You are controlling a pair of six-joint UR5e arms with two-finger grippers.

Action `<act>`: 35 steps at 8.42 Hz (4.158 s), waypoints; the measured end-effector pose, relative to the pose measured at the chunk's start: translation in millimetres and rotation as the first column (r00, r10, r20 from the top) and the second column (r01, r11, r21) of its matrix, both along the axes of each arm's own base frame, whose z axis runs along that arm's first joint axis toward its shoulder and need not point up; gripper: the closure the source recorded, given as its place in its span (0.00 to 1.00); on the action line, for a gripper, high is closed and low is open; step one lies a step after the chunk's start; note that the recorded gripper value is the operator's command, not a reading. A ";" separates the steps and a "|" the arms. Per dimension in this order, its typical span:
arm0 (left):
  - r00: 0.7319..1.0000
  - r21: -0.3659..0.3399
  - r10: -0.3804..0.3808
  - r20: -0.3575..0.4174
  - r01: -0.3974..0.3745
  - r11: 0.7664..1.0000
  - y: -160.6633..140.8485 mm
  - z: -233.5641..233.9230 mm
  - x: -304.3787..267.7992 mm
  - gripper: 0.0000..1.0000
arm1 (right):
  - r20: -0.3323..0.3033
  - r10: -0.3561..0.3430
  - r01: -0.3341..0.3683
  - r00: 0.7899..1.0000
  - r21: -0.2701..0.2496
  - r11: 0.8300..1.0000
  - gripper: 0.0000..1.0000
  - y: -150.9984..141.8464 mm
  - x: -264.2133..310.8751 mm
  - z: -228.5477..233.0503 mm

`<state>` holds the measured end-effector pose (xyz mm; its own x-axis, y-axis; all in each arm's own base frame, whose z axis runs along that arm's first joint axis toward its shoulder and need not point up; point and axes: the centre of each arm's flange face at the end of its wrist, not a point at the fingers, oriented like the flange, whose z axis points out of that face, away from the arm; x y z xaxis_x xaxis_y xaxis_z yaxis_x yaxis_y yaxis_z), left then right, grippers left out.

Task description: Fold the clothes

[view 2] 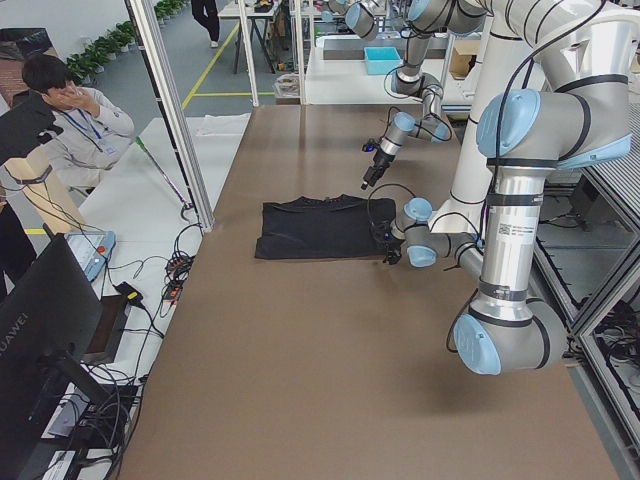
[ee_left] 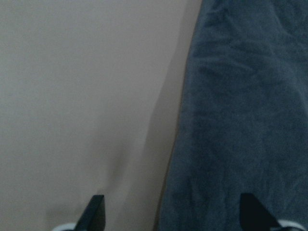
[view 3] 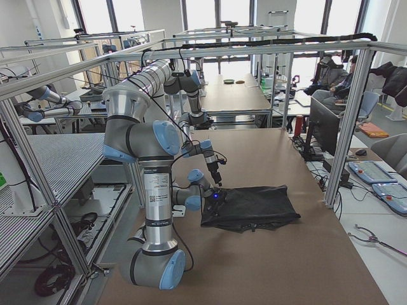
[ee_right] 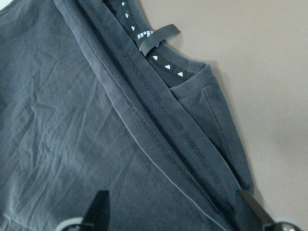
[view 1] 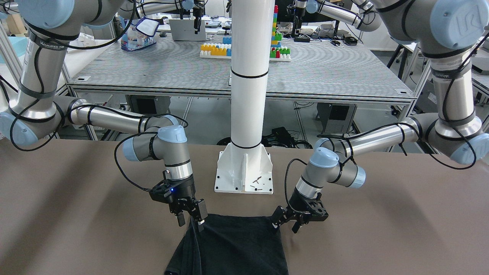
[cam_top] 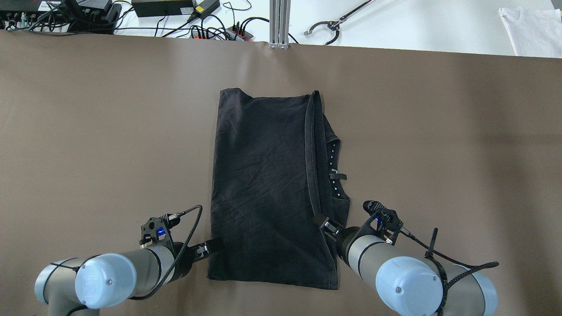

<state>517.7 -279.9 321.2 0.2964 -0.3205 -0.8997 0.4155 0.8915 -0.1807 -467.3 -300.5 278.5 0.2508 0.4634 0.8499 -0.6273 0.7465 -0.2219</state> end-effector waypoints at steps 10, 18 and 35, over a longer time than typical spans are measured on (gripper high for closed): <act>1.000 0.018 0.013 -0.020 -0.013 1.000 34.2 -13.8 23.4 1.00 | -0.038 -0.001 0.001 0.999 -0.004 1.000 0.08 -4.1 -9.1 15.8; 1.000 0.028 0.013 -0.009 -0.013 1.000 32.2 -12.0 22.8 1.00 | -0.073 0.039 -0.045 0.997 -0.090 0.995 0.07 -12.2 -48.2 40.0; 1.000 0.040 0.013 0.011 -0.014 0.999 29.9 -5.8 24.7 1.00 | -0.110 -0.048 0.041 0.993 -0.063 0.997 0.65 18.7 -78.8 46.9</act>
